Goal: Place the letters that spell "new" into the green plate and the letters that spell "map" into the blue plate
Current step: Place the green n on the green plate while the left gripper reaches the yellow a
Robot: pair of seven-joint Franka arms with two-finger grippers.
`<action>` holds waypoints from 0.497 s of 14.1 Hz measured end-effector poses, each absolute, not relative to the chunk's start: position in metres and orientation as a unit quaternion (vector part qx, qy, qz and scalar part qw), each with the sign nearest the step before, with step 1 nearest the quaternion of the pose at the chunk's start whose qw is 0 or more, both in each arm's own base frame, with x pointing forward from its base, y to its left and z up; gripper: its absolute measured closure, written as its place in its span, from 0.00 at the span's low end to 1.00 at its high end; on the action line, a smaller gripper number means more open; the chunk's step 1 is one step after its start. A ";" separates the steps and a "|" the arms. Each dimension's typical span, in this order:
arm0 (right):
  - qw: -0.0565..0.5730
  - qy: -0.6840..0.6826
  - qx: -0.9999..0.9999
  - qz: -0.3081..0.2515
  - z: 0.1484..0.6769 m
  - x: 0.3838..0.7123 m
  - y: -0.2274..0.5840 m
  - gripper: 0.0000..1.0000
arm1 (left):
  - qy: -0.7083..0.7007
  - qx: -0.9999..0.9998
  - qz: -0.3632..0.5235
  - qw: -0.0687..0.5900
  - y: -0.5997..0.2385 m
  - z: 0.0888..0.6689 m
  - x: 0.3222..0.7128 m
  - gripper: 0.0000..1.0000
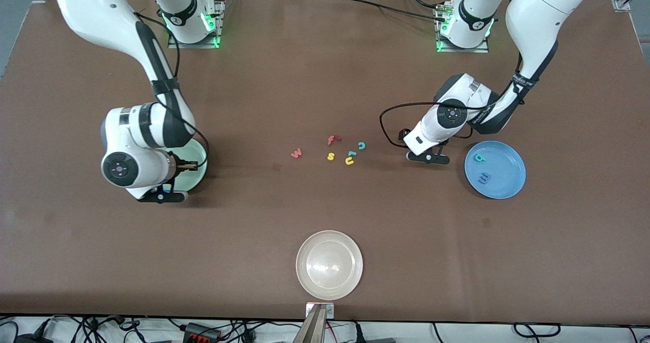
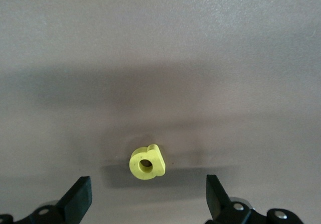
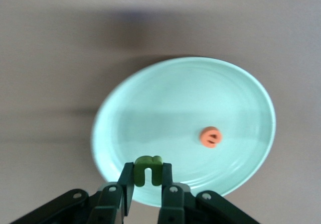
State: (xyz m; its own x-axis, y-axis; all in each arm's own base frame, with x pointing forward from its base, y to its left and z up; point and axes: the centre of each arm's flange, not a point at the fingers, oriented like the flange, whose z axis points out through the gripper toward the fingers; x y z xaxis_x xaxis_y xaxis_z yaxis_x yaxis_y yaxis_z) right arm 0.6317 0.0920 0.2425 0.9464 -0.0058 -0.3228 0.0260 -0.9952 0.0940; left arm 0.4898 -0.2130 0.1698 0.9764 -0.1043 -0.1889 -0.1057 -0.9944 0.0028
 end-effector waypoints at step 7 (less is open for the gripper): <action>0.047 0.007 0.987 -0.156 0.183 0.601 0.081 0.74 | 0.063 -0.994 0.089 0.004 -0.214 0.166 0.490 0.23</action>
